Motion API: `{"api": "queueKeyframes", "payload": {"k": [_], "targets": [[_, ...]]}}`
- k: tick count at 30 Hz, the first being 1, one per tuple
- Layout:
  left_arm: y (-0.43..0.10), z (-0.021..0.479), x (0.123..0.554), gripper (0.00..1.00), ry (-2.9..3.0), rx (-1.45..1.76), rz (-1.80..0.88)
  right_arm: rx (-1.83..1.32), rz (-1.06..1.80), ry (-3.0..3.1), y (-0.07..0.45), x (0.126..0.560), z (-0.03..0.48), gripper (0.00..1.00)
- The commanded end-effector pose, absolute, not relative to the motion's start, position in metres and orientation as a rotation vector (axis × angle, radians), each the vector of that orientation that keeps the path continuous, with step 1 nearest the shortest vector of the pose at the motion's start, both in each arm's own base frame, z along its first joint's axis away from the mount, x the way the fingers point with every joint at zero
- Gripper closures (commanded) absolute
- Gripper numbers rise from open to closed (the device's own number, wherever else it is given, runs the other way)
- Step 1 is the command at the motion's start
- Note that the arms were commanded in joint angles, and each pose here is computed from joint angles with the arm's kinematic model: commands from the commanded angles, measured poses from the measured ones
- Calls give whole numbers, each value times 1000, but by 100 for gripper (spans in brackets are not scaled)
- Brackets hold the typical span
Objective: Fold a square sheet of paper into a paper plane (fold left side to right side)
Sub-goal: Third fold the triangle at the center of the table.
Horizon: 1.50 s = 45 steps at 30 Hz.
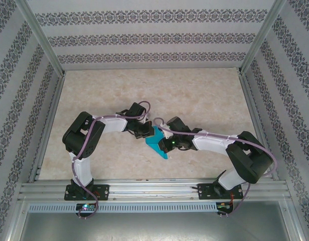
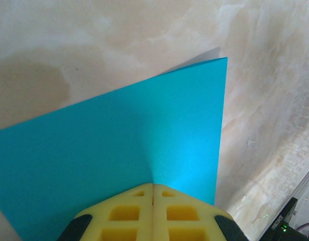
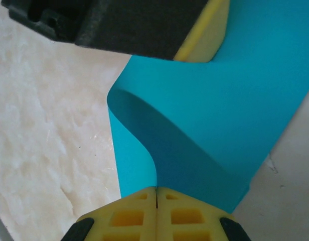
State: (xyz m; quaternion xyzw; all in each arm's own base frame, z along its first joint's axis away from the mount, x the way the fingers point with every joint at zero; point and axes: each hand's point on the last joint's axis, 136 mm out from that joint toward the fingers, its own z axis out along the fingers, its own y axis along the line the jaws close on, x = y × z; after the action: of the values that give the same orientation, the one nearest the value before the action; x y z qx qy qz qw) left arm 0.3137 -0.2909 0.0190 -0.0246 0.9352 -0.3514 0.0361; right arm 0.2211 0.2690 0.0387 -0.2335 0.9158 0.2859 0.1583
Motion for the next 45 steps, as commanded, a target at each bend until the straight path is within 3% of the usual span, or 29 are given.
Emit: {"api": "queueKeyframes", "payload": {"k": [1,45], "targets": [[-286,-5,296,96,2964,-53,-1000,-618,762,2628,265,233,39,100],[-286,-9,295,97,2970,-62,-996,-594,672,2670,258,244,24,100]]}}
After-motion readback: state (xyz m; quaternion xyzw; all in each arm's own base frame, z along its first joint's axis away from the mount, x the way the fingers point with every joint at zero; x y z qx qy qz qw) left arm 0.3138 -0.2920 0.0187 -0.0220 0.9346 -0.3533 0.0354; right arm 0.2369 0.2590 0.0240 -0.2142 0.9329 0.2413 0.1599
